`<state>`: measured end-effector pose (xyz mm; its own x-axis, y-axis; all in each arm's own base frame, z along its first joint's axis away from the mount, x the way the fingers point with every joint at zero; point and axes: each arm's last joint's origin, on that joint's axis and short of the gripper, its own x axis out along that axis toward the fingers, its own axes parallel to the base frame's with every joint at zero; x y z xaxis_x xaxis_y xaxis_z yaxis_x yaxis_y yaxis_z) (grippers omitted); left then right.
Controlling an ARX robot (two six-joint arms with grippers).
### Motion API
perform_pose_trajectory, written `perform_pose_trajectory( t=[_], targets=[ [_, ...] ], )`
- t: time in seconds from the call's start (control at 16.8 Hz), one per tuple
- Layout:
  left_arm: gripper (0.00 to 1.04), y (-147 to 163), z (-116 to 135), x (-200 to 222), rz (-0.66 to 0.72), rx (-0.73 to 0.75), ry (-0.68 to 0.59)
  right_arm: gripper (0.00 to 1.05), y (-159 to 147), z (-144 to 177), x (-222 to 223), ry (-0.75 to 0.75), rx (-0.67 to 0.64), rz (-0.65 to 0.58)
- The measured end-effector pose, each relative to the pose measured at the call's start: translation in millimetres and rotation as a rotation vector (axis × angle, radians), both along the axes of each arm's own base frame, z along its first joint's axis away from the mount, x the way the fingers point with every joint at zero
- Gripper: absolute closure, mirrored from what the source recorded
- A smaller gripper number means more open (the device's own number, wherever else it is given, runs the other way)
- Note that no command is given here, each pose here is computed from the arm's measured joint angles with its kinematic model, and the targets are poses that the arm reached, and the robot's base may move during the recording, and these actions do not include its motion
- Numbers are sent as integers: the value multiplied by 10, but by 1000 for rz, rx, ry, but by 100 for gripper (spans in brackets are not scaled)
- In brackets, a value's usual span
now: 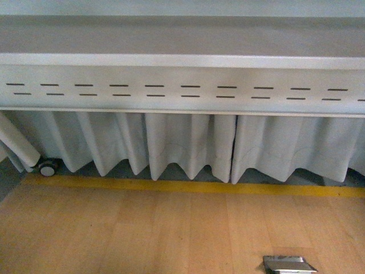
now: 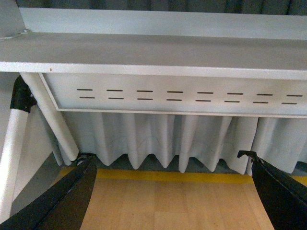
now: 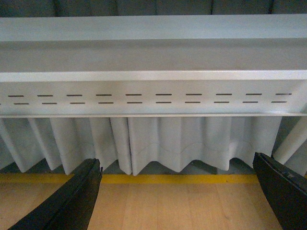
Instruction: Open oven
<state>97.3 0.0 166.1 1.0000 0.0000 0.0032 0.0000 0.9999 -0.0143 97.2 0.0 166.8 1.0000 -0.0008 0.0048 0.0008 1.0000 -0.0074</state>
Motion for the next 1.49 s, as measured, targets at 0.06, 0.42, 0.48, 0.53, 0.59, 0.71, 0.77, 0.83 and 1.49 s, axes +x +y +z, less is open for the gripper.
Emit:
perform_pose_trajectory(
  t=[0.06,0.42,0.48,0.53,0.59,0.71,0.77,0.83,1.49],
  targets=[
    [7,0,0,0,0,0,0,7,0,0,0,0,0,0],
    [7,0,0,0,0,0,0,7,0,0,0,0,0,0],
    [7,0,0,0,0,0,0,7,0,0,0,0,0,0],
    [7,0,0,0,0,0,0,7,0,0,0,0,0,0],
    [7,0,0,0,0,0,0,7,0,0,0,0,0,0],
    [7,0,0,0,0,0,0,7,0,0,0,0,0,0],
    [7,0,0,0,0,0,0,7,0,0,0,0,0,0],
    [7,0,0,0,0,0,0,7,0,0,0,0,0,0],
    [7,0,-4,0,0,0,4,7,0,-2,0,2,0,0]
  ],
)
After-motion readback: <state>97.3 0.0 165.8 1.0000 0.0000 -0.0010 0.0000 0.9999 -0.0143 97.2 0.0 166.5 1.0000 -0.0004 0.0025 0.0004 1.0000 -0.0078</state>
